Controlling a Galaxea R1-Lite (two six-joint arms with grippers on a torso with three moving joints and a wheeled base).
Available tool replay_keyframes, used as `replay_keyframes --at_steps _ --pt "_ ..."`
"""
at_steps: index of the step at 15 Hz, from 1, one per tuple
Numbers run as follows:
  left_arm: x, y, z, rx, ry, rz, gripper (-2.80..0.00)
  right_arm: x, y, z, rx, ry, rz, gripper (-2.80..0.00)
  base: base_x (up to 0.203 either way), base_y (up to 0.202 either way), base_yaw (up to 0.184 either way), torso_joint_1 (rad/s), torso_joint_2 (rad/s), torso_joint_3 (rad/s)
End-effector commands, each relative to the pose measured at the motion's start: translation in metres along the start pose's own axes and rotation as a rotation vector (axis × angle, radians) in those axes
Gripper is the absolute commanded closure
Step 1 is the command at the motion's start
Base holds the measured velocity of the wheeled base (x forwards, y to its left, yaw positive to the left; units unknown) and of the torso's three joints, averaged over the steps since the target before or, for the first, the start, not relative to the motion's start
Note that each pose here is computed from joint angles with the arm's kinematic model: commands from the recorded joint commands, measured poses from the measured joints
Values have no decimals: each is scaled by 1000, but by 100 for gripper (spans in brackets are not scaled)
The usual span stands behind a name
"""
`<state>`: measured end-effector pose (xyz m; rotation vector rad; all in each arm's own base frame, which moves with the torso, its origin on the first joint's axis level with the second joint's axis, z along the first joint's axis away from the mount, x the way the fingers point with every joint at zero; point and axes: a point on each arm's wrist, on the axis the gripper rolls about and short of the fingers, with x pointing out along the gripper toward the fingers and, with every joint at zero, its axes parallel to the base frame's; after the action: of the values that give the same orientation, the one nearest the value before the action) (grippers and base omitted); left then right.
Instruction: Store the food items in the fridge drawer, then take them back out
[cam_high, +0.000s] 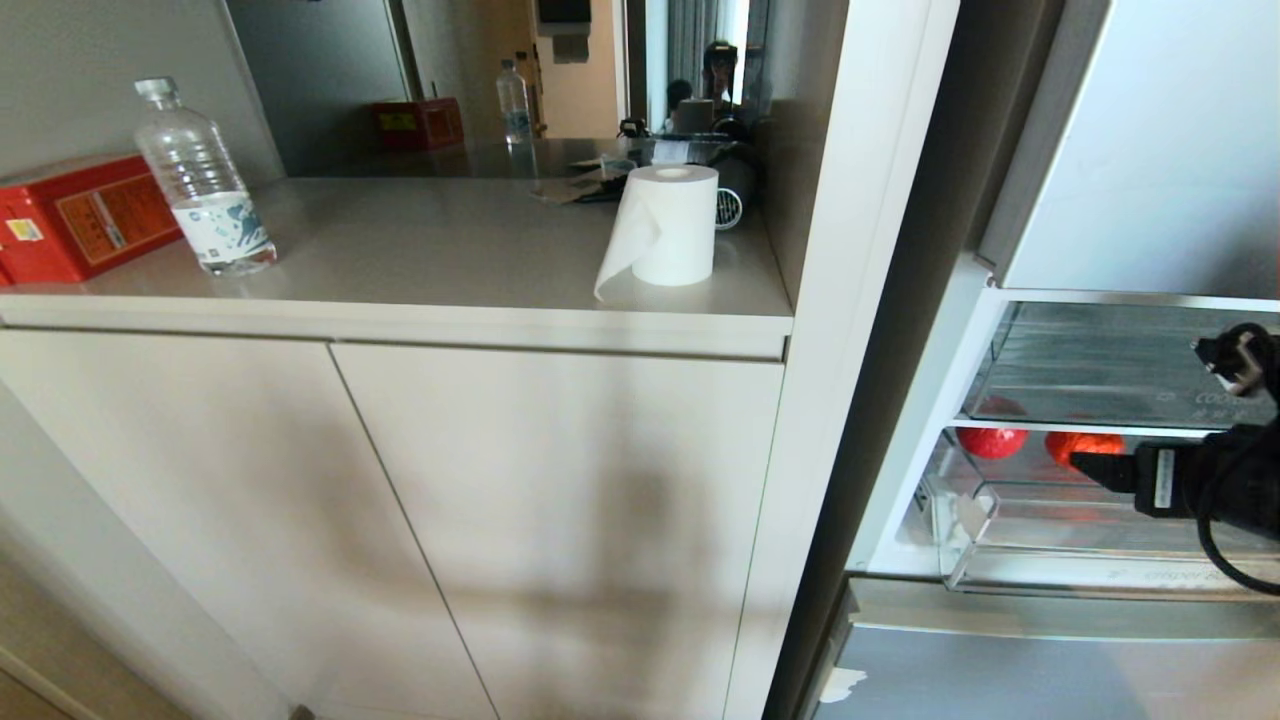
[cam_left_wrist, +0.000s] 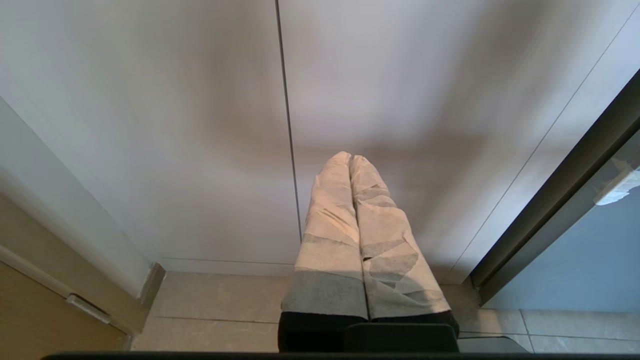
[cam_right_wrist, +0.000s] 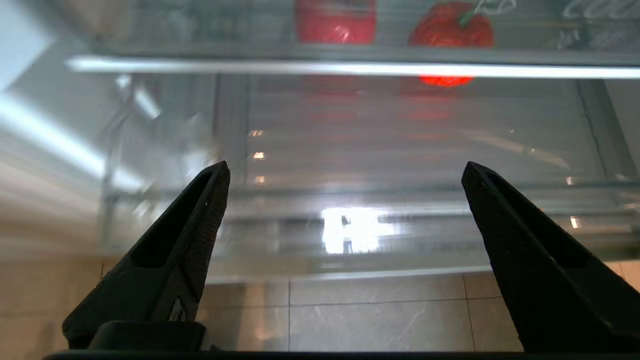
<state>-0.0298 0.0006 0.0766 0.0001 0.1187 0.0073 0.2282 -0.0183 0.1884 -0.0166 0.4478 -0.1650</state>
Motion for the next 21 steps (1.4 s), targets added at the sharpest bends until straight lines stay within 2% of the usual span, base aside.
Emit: replay_keyframes --at_steps 1,7,8,11,14,18,21 --pt "0 0 0 0 1 0 0 28 -2 -9 2 66 -11 -280 0 0 0 0 0 0" --pt "0 0 0 0 1 -1 0 66 0 2 -11 102 -9 -280 0 0 0 0 0 0" --pt "0 0 0 0 1 0 0 66 1 1 -17 151 -6 -280 0 0 0 0 0 0" --pt "0 0 0 0 1 0 0 52 -2 3 -17 286 32 -280 0 0 0 0 0 0" --pt "0 0 0 0 1 0 0 37 -13 3 -3 315 10 -280 0 0 0 0 0 0" --pt "0 0 0 0 1 0 0 -2 -32 -3 21 386 -39 -280 0 0 0 0 0 0" --pt "0 0 0 0 1 0 0 -12 -38 -15 -11 415 -43 -280 0 0 0 0 0 0"
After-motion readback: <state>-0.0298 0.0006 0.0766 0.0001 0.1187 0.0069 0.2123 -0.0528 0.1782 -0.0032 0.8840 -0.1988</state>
